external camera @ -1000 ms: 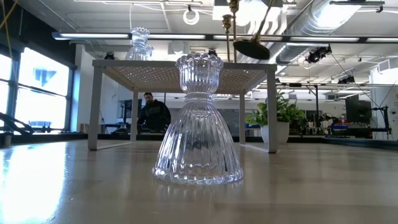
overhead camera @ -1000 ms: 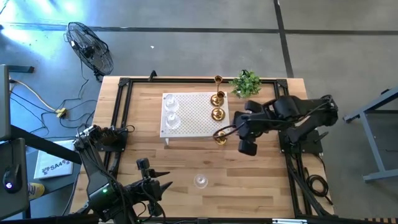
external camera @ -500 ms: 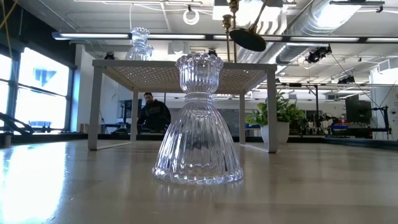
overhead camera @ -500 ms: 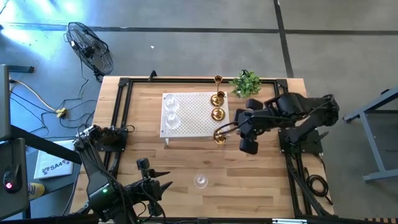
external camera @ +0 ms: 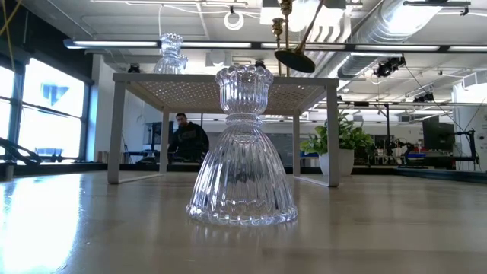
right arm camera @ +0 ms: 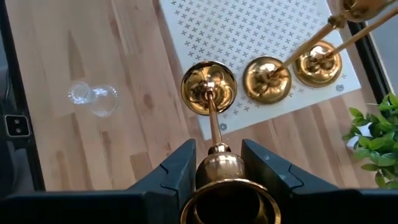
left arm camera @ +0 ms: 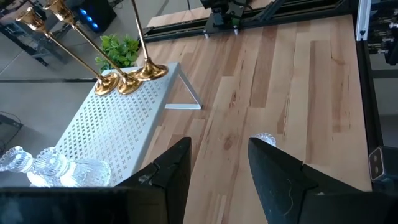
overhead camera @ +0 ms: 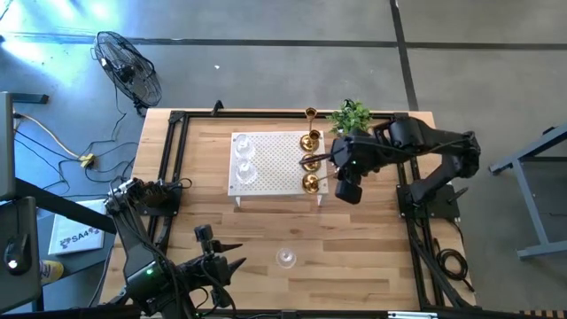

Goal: Pick & Place candle stick holders
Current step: Put the gold candle holder on the shelf aligned with the other gold candle holders

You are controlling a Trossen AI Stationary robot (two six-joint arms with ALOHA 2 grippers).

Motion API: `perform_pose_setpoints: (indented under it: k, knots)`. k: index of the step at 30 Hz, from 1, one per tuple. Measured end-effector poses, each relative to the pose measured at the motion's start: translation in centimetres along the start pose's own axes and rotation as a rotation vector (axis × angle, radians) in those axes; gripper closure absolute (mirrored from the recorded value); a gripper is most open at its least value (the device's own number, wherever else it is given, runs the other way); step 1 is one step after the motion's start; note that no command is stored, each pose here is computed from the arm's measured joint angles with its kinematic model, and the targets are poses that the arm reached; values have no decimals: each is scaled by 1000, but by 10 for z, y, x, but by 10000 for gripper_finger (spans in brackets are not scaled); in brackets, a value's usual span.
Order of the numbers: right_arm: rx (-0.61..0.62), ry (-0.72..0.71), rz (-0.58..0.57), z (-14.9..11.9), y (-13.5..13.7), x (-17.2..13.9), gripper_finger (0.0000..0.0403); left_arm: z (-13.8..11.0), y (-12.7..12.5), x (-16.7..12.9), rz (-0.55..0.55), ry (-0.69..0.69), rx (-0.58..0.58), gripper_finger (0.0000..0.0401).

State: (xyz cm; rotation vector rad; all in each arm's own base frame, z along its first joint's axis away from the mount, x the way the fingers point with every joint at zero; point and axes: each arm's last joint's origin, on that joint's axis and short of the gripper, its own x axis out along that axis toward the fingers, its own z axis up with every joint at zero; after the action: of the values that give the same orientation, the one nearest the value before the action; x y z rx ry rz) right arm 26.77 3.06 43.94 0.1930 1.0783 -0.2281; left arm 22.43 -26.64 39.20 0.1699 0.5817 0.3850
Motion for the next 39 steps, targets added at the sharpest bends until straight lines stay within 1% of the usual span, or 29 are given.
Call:
perform_pose_setpoints:
  k: [6, 17, 23, 26, 35, 39]
  knots:
    - [20, 6, 4, 2, -6, 1, 293, 0, 0, 0, 0, 1, 0, 247]
    - [-1, 63, -15, 7, -2, 17, 293, 0, 0, 0, -2, 3, 0, 247]
    - [-15, 69, -17, 8, -1, 20, 293, 0, 0, 0, -2, 4, 0, 247]
    - [-11, 59, -18, 9, -1, 17, 293, 0, 0, 0, -2, 4, 0, 247]
    - [-3, -27, -12, 14, -3, -3, 293, 0, 0, 0, -2, 4, 0, 247]
    - [-2, -36, 1, 14, -3, -6, 293, 0, 0, 0, -3, 5, 0, 247]
